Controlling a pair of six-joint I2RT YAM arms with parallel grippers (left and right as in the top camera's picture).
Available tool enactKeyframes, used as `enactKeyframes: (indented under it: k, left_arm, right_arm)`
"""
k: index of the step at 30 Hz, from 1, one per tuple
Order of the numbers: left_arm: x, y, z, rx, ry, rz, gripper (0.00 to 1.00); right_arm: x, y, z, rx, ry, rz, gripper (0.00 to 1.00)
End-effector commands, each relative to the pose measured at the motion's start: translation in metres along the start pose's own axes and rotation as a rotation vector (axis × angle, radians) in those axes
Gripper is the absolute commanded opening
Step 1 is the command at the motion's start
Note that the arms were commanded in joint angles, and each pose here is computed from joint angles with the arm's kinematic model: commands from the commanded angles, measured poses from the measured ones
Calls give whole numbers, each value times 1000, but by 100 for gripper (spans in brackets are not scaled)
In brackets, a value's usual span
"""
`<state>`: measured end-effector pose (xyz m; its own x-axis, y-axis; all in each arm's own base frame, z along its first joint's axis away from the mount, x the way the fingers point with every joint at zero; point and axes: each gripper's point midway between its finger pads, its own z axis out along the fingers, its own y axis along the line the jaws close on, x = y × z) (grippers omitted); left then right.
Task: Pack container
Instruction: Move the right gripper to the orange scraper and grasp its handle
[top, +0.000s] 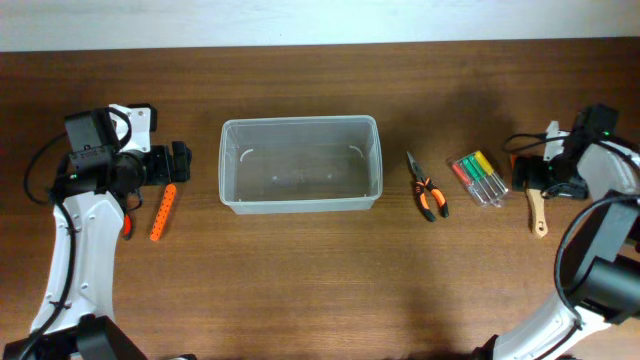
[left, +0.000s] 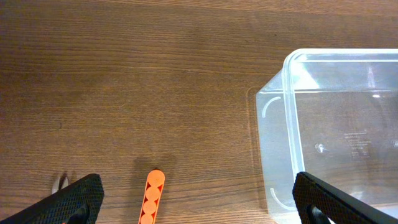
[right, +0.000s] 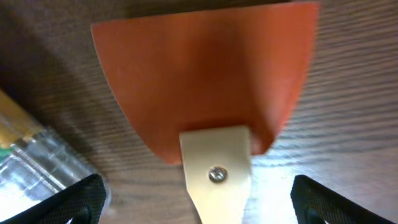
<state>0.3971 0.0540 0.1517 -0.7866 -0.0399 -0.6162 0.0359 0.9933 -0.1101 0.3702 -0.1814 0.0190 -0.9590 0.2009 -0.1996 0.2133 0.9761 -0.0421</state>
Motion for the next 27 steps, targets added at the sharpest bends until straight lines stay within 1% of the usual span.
enactKeyframes:
  k: [1,4,10,12,14,15,17,18,21,27]
  left_arm:
    - [-7,2,-2,-1,-15,16,99]
    - [-7,2,-2,-1,-15,16,99]
    - [-7,2,-2,-1,-15,16,99]
    - [-7,2,-2,-1,-15,16,99]
    - [-7,2,-2,-1,-15,16,99]
    - [-7,2,-2,-1,-15,16,99]
    - [-7,2,-2,-1,-15,16,99]
    - [-7,2,-2,-1,-15,16,99]
    - [-7,2,-2,-1,-15,16,99]
    - [-7,2,-2,-1,-15,16,99]
  right_arm:
    - [2,-9,11,36,27,6,95]
    - [7,-9,21,32,53,24,95]
    - [10,-2,29,15,70,18,83]
    - [10,-3,29,15,72,20,72]
    - [10,-3,30,15,71,26,64]
    - [9,-3,30,16,68,27,55]
    - [9,-3,30,16,68,27,51]
    - [9,-3,30,16,69,28,46]
    - [9,-3,30,18,68,84,38]
    - [5,-4,30,22,49,99,31]
